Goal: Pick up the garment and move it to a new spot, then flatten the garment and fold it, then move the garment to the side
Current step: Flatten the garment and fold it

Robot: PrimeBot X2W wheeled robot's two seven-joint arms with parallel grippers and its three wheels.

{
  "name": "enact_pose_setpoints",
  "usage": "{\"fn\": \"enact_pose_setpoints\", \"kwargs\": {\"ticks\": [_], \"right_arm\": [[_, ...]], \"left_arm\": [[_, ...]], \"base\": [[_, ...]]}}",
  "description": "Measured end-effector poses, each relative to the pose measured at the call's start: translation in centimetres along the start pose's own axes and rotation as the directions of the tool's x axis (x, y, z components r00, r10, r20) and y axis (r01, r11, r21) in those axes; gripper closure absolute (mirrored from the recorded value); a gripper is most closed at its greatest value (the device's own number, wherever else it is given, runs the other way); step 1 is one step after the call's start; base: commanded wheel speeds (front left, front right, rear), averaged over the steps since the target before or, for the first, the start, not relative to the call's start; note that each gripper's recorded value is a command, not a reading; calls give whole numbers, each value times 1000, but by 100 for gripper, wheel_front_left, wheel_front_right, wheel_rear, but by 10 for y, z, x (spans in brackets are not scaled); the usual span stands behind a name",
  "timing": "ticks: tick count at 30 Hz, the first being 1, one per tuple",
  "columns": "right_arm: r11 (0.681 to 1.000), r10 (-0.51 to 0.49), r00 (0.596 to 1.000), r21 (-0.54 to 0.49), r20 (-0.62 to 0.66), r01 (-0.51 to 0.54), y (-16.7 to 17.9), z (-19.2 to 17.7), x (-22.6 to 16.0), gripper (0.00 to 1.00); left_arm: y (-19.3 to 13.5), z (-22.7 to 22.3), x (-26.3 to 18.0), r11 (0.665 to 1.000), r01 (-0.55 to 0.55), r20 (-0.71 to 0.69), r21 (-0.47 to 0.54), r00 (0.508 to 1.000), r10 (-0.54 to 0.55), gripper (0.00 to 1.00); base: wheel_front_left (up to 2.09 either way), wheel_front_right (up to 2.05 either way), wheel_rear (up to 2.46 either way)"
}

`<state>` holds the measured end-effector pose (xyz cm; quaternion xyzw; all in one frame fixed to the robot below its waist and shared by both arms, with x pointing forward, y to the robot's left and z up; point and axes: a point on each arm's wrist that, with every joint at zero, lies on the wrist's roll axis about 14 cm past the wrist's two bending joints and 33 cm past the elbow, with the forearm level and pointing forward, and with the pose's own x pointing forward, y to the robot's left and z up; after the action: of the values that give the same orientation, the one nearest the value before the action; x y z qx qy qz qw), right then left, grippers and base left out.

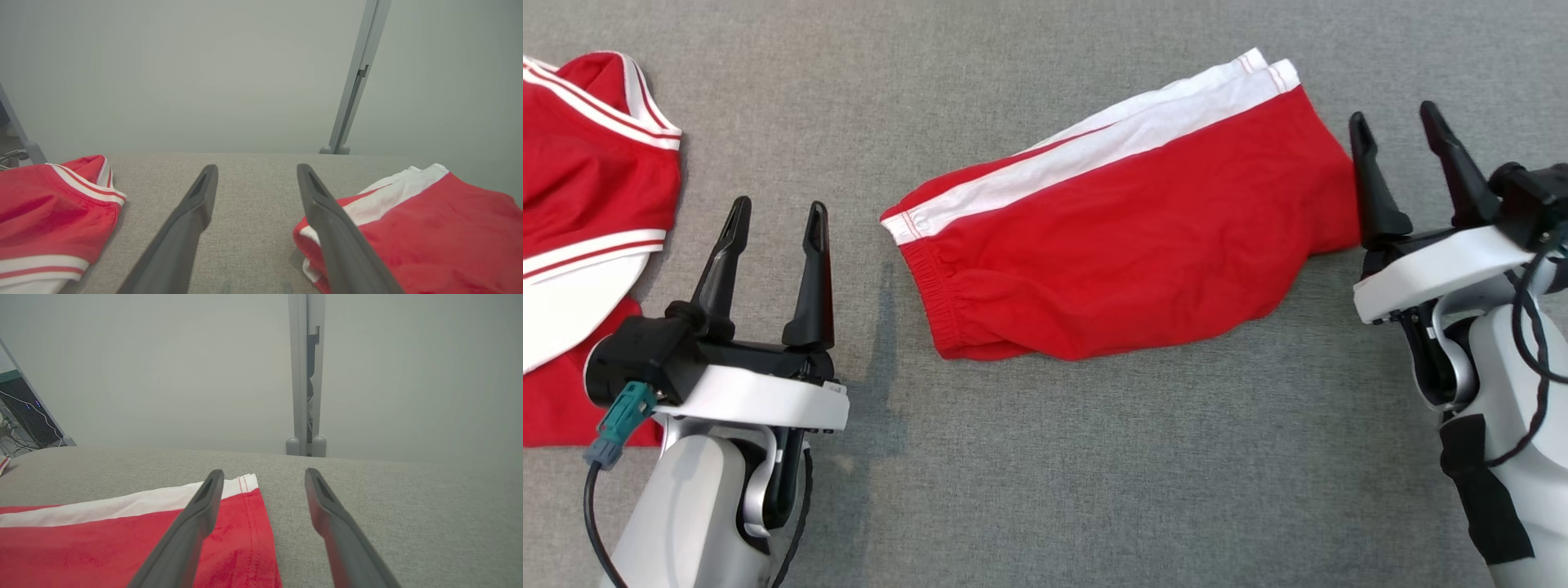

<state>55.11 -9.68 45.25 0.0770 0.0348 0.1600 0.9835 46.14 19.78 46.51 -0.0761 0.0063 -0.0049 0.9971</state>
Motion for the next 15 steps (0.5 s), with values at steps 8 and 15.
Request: {"fn": "enact_pose_setpoints", "kwargs": {"ticks": [8,15], "right_arm": [[999,23,974,37,-224,-16,8,-69,5,0],[997,43,948,80,-317,-18,14,-87,11,0]], "left_arm": [[4,-8,3,1000,-10,-19,-6,1000,10,0],[3,-14,4,1000,1,-34,9,999,0,0]], "base": [[0,0,0],[0,0,0]]}}
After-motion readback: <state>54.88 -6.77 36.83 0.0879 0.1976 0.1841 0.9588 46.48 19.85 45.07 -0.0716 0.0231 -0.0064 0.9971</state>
